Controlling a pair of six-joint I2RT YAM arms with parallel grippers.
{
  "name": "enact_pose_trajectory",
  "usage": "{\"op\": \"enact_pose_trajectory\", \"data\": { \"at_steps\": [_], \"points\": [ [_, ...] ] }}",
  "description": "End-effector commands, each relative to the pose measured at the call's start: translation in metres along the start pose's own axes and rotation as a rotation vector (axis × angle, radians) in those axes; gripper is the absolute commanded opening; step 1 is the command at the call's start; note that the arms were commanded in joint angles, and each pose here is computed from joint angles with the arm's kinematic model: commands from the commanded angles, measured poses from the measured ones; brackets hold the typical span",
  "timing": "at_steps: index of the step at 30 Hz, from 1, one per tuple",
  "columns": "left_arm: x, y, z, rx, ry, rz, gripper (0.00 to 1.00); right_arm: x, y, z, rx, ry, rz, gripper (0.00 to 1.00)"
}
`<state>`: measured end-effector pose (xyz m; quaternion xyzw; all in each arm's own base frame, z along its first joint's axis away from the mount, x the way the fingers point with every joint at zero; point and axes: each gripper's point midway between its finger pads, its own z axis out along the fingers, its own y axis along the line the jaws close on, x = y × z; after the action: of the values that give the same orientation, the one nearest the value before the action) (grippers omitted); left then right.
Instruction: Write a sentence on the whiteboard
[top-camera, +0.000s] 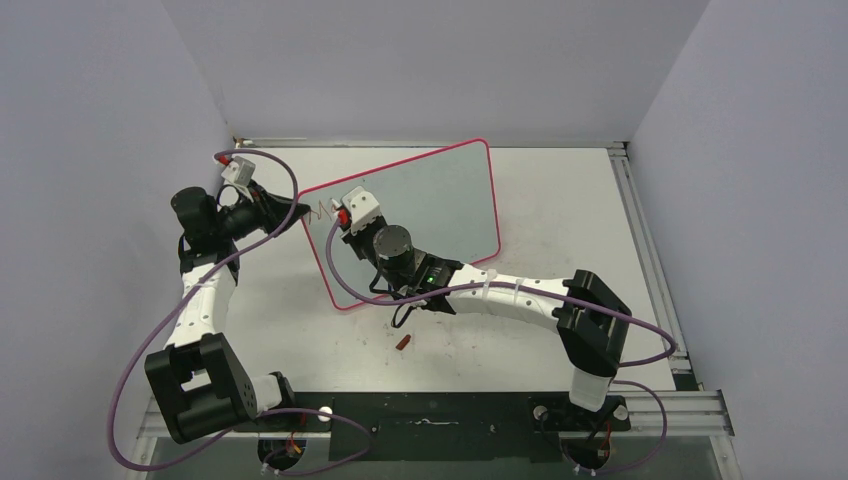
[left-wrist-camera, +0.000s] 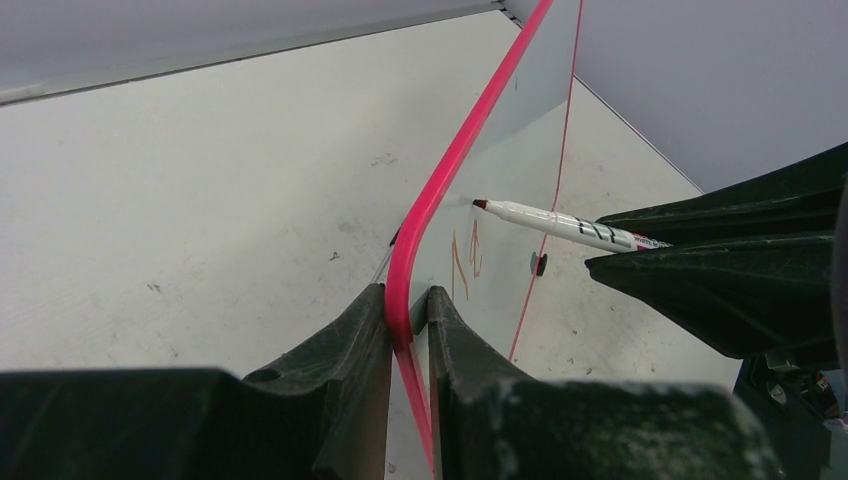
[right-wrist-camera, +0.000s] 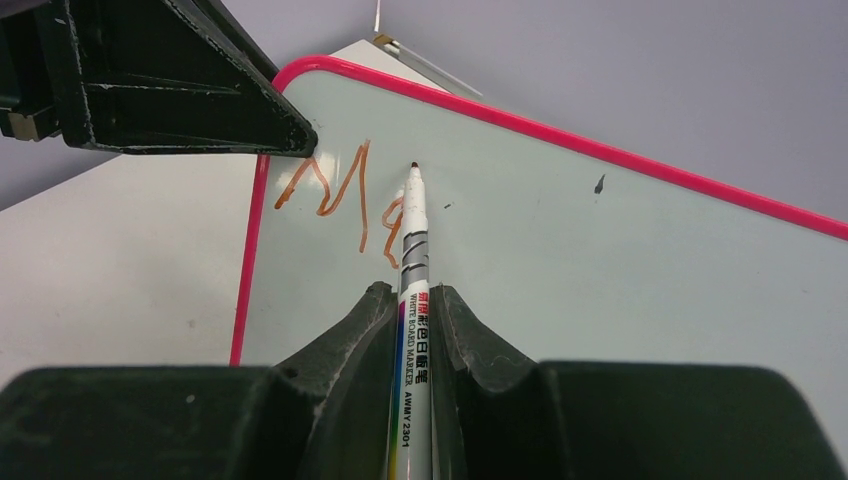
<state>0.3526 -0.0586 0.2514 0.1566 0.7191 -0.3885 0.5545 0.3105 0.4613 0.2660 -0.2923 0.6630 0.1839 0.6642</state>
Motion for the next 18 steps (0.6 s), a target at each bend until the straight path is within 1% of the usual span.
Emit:
{"op": "enact_pose_trajectory", "data": {
  "at_steps": [1,18],
  "points": [
    [0.012,0.003,0.001,-0.006,0.028,-0.007,0.0,-0.009,-0.004,0.004,0.025,-0.029,0.02,0.05],
    [0.011,0.002,0.001,-0.005,0.026,-0.007,0.0,0.018,-0.001,0.004,0.022,0.038,0.008,0.05]
  ]
}}
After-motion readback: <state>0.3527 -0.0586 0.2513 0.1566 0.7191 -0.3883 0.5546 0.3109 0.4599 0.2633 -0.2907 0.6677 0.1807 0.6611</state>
